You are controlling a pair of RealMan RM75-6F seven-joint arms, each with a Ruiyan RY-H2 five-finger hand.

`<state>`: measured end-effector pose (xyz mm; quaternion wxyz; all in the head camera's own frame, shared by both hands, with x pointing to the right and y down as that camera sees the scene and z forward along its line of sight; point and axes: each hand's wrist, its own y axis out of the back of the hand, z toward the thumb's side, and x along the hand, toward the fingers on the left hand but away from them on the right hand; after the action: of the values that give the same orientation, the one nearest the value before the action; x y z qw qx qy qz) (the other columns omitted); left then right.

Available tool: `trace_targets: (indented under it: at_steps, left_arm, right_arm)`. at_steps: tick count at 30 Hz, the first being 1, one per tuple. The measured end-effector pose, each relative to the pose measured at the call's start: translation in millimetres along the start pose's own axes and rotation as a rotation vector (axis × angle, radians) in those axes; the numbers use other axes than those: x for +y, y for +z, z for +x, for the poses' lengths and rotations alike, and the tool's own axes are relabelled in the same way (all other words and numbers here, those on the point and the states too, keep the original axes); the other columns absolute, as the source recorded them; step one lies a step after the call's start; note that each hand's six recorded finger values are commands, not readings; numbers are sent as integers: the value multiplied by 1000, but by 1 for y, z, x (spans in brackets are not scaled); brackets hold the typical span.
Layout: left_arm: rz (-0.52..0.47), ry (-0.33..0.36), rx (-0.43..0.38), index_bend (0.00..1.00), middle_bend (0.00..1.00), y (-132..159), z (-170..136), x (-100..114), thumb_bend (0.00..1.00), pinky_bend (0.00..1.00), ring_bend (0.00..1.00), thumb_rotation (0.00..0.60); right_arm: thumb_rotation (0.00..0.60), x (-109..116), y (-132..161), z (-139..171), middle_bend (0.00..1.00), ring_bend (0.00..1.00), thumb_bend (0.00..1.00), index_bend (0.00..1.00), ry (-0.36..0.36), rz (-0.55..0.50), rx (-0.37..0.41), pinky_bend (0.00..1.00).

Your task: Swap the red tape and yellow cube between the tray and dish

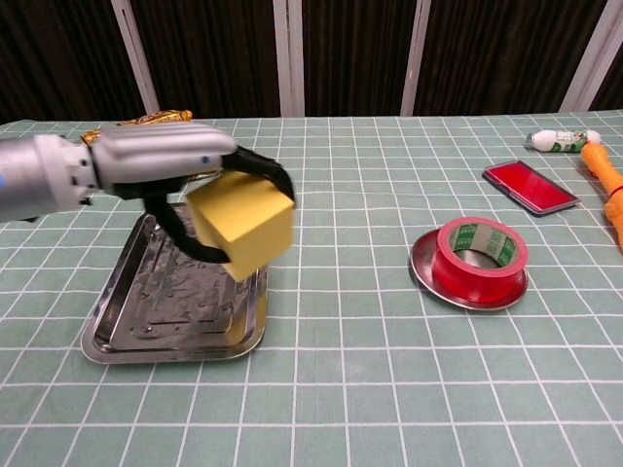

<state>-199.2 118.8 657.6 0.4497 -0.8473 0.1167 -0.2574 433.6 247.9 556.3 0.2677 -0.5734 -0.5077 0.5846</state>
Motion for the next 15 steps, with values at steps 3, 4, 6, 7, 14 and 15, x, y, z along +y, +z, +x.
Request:
trace_targets:
  at_steps: [3, 4, 6, 7, 14, 15]
  left_arm:
    - [-7, 11, 74, 308, 275, -18, -32, -5, 412, 339, 274, 600]
    - [-15, 15, 93, 308, 263, -23, -40, -7, 394, 319, 257, 600]
    - [-37, 14, 126, 308, 244, -32, -54, -10, 351, 289, 228, 600]
    - [-47, 11, 140, 308, 232, -36, -60, -12, 327, 274, 210, 600]
    - [-79, 7, 216, 308, 175, -61, -84, -26, 188, 243, 134, 600]
    - [-82, 7, 223, 308, 170, -63, -84, -29, 167, 240, 126, 600]
  right_arm:
    - [600, -1, 2, 1, 18, 0, 0, 7, -2, 10, 6, 0]
    - [600, -2, 3, 1, 18, 0, 0, 8, -2, 8, 7, 0]
    - [600, -3, 4, 1, 18, 0, 0, 8, -2, 6, 6, 0]
    - [600, -3, 4, 1, 18, 0, 0, 8, -2, 8, 4, 0]
    - [600, -2, 3, 1, 18, 0, 0, 8, -8, 3, 0, 0]
    - [600, -1, 3, 1, 18, 0, 0, 8, -8, 2, -1, 0]
